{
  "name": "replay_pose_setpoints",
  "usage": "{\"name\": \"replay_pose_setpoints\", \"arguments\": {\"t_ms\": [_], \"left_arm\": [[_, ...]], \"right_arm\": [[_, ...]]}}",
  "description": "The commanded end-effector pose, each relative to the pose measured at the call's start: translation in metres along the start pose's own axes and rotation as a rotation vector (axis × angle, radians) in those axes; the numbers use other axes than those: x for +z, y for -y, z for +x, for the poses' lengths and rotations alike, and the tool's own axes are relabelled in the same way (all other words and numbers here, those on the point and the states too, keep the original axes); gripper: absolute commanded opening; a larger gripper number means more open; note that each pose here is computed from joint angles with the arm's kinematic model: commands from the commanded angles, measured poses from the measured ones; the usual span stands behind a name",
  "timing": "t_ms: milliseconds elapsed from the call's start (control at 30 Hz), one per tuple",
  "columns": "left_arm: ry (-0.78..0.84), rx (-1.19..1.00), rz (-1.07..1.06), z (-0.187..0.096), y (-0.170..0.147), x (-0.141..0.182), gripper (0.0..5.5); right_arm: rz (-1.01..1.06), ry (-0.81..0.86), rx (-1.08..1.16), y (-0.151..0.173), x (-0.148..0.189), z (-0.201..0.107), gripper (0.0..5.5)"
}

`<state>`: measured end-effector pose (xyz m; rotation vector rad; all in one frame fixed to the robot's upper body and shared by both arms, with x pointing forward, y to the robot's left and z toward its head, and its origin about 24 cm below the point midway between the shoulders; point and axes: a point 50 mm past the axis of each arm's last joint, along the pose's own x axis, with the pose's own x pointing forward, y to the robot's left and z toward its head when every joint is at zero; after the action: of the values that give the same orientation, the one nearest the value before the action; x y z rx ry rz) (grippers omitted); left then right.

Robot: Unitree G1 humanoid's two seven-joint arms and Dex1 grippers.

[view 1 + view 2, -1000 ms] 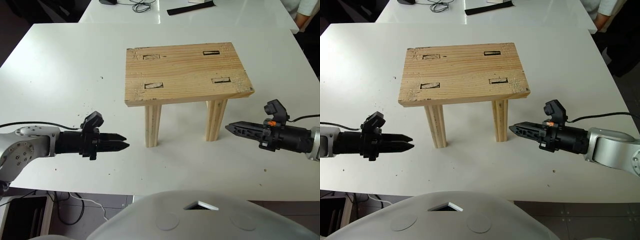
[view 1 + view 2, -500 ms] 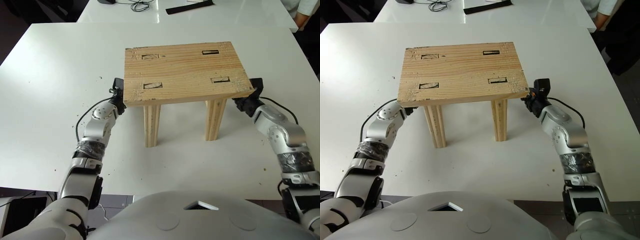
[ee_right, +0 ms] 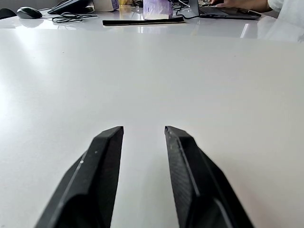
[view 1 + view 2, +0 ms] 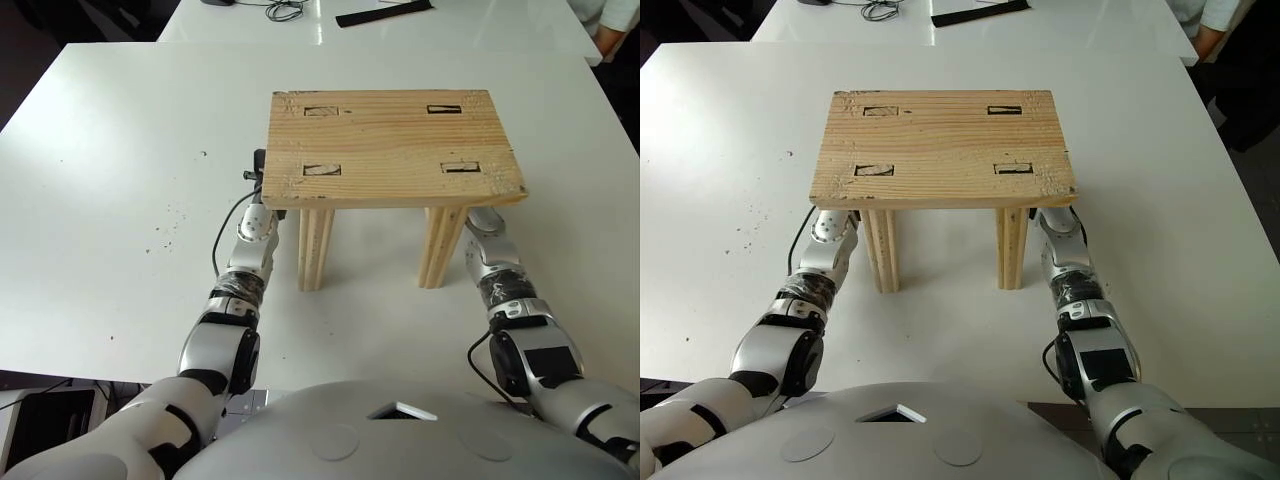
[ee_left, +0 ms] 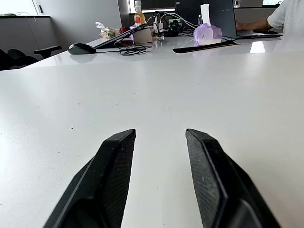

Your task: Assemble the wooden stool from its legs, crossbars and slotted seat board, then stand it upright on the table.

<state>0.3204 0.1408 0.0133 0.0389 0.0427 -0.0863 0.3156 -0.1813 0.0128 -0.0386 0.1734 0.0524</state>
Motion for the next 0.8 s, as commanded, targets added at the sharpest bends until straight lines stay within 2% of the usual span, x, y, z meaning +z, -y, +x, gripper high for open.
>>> {"name": "replay_pose_setpoints", "arguments": {"t_ms": [33,133,300,633,800], "left_arm": [[0.013,0.027,0.046,-0.003,-0.004,-0.003,1.95],[0.002,0.079,0.053,-0.001,-0.018,-0.005,1.95],[0.021,0.124,0.075,0.008,-0.035,0.004,1.95],[0.023,0.100,0.067,0.020,-0.038,0.014,1.95],[0.020,0.106,0.055,0.022,-0.051,0.019,1.95]], "right_arm": [[-0.008,0.096,-0.052,-0.003,0.004,-0.005,1.60],[0.005,0.098,-0.098,-0.001,0.004,-0.001,1.60],[-0.107,0.105,-0.097,-0.004,0.006,0.007,1.60],[-0.105,0.113,-0.120,-0.023,0.000,0.008,1.60],[-0.144,0.046,-0.164,-0.032,-0.016,0.004,1.60]]}}
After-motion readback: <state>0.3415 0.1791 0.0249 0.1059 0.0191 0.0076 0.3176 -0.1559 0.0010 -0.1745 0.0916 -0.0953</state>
